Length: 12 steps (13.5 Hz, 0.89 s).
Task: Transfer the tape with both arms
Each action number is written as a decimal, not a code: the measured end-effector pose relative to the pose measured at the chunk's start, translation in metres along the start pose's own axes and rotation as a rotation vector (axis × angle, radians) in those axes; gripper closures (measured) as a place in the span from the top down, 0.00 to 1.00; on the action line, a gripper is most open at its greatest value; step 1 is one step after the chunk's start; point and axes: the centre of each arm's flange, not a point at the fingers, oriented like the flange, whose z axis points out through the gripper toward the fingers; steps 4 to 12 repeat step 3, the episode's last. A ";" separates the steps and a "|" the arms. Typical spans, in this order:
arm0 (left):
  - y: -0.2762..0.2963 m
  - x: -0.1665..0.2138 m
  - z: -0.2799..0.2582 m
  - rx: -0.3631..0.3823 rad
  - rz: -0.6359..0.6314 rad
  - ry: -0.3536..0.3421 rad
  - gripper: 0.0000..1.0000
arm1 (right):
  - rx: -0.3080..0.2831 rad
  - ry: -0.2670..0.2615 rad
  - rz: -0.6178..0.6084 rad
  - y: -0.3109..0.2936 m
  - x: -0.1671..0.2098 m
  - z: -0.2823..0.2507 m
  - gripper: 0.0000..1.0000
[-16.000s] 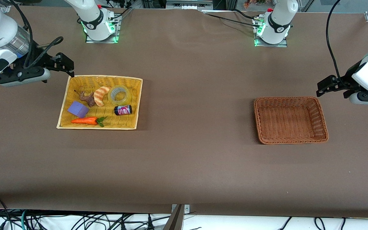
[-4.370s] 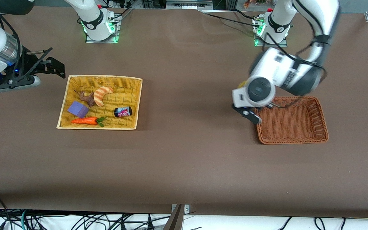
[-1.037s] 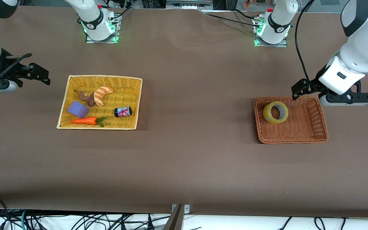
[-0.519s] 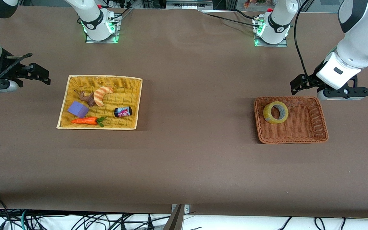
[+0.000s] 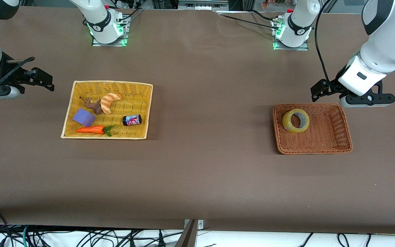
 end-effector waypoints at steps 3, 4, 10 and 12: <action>0.000 -0.001 0.001 0.003 0.000 -0.012 1.00 | 0.000 0.000 -0.004 0.000 0.000 0.000 1.00; 0.000 -0.001 0.001 0.003 0.000 -0.012 1.00 | 0.000 0.000 -0.004 0.000 0.000 0.000 1.00; 0.000 -0.001 0.001 0.003 0.000 -0.012 1.00 | 0.000 0.000 -0.004 0.000 0.000 0.000 1.00; 0.000 -0.001 0.001 0.003 0.000 -0.012 1.00 | 0.000 0.000 -0.004 0.000 0.000 0.000 1.00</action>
